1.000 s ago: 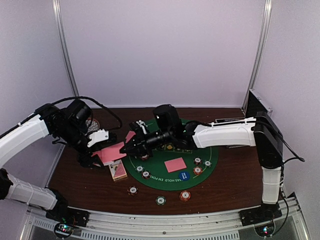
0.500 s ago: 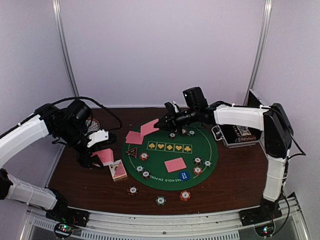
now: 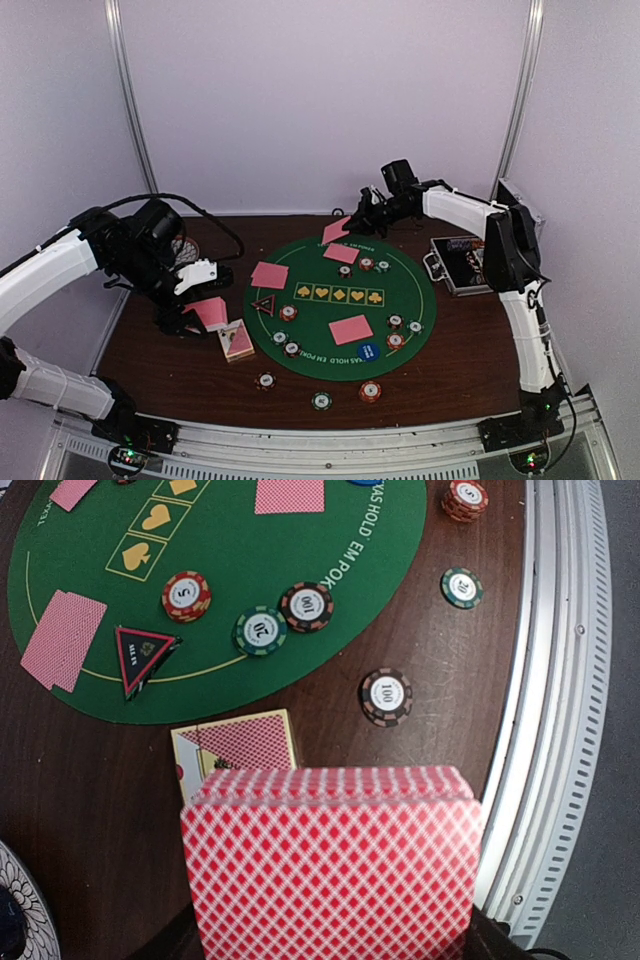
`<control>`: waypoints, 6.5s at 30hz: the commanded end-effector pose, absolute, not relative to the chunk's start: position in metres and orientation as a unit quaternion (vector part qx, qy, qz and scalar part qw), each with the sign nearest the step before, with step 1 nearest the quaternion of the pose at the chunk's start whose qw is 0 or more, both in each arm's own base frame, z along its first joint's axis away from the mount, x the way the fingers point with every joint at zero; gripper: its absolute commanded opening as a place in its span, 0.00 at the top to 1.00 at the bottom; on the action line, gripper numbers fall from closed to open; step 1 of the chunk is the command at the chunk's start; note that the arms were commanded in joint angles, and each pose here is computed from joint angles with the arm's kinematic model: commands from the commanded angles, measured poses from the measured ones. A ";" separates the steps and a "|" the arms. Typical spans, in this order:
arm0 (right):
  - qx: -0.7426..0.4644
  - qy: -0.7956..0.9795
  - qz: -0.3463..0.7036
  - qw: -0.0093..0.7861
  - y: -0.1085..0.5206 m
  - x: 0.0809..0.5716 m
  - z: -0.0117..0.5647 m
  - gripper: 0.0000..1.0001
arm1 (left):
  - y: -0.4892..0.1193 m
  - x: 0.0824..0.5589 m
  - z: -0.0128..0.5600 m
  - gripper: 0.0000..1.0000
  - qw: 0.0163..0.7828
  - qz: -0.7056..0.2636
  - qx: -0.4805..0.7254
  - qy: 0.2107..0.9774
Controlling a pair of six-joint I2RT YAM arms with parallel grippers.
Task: Distribute texas hold em gaming equipment
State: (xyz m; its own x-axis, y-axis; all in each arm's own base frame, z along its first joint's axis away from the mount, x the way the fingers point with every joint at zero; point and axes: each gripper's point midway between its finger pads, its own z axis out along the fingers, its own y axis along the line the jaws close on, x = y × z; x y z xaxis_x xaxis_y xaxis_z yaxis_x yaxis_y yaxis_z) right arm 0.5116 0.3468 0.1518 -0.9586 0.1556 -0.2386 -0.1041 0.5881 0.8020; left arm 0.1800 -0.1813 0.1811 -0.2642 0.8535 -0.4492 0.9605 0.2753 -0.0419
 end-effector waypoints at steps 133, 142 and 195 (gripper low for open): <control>-0.123 0.743 0.658 -0.028 0.564 0.198 0.210 0.38 | -0.187 0.180 0.198 1.00 0.205 -0.170 0.583 0.767; -0.126 0.730 0.671 -0.013 0.548 0.199 0.243 0.46 | -0.186 0.179 0.196 1.00 0.202 -0.169 0.583 0.769; -0.091 0.933 0.347 -0.021 0.338 0.262 0.073 1.00 | -0.186 0.181 0.199 1.00 0.202 -0.164 0.584 0.769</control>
State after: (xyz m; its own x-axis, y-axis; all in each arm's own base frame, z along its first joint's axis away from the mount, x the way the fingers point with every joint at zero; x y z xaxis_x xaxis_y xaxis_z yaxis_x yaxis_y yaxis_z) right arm 0.2545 0.3529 0.0867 -0.9888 -0.1485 -0.0178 -0.1153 0.6810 0.7232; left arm 0.1756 -0.1804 0.1844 -0.2613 0.8500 -0.4575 0.9615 0.2710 -0.0457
